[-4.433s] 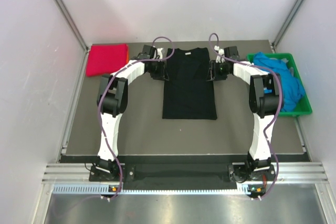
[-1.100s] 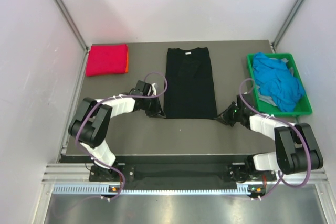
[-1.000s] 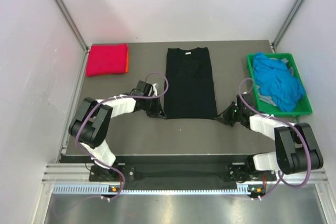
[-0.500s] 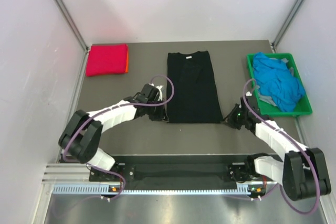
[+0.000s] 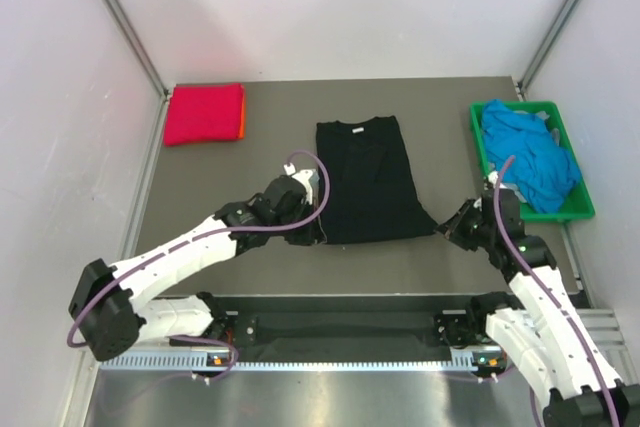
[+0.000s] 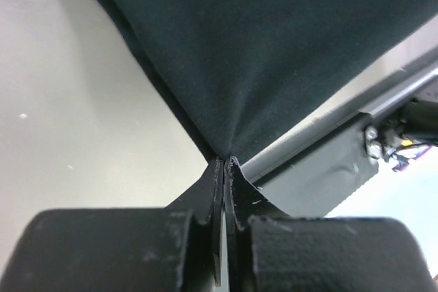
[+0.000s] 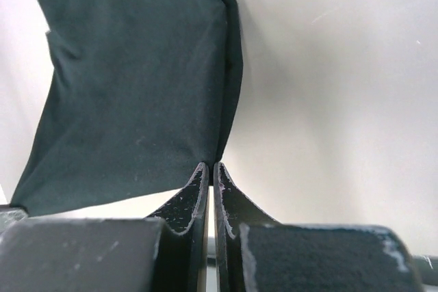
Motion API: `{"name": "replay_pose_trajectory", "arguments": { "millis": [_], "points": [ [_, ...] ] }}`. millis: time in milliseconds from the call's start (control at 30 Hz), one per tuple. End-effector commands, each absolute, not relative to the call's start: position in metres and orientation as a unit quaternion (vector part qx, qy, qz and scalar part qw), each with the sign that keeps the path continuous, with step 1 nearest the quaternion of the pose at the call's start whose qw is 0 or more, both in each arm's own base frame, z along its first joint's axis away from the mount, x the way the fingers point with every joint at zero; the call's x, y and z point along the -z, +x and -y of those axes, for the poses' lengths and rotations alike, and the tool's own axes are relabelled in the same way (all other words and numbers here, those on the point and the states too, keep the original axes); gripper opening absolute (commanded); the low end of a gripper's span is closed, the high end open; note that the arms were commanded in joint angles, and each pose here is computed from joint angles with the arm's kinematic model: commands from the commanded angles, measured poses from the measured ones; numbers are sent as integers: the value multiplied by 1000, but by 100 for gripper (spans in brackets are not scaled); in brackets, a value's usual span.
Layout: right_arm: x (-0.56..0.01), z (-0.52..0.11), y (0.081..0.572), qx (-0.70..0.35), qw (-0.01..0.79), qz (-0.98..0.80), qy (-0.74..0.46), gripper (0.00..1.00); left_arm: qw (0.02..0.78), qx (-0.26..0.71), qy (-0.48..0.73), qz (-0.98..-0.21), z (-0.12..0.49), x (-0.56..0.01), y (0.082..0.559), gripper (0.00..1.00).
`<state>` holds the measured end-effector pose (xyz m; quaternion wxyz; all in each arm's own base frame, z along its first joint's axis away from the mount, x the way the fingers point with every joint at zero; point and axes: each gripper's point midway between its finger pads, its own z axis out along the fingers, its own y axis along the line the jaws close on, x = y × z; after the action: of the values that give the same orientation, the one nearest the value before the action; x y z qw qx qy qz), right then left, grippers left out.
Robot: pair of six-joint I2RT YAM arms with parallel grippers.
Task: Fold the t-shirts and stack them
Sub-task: Fold the tshirt
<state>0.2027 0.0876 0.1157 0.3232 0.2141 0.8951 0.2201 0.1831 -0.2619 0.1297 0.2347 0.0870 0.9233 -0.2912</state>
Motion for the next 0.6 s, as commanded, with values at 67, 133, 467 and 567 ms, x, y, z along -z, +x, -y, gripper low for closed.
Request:
{"name": "replay_pose_trajectory", "arguments": {
  "millis": [67, 133, 467, 567],
  "points": [
    [-150, -78, 196, -206, 362, -887, 199, 0, 269, 322, 71, -905, 271, -175, 181, 0],
    [-166, -78, 204, -207, 378, -882, 189, 0, 290, 305, 69, -905, 272, -183, 194, 0],
    [-229, -88, 292, -203, 445, -861, 140, 0, 319, 297, 59, -898, 281, -218, 280, 0],
    [-229, -108, 329, -227, 429, -868, 100, 0, 329, 298, 48, -895, 276, -227, 317, 0]
  ]
}}
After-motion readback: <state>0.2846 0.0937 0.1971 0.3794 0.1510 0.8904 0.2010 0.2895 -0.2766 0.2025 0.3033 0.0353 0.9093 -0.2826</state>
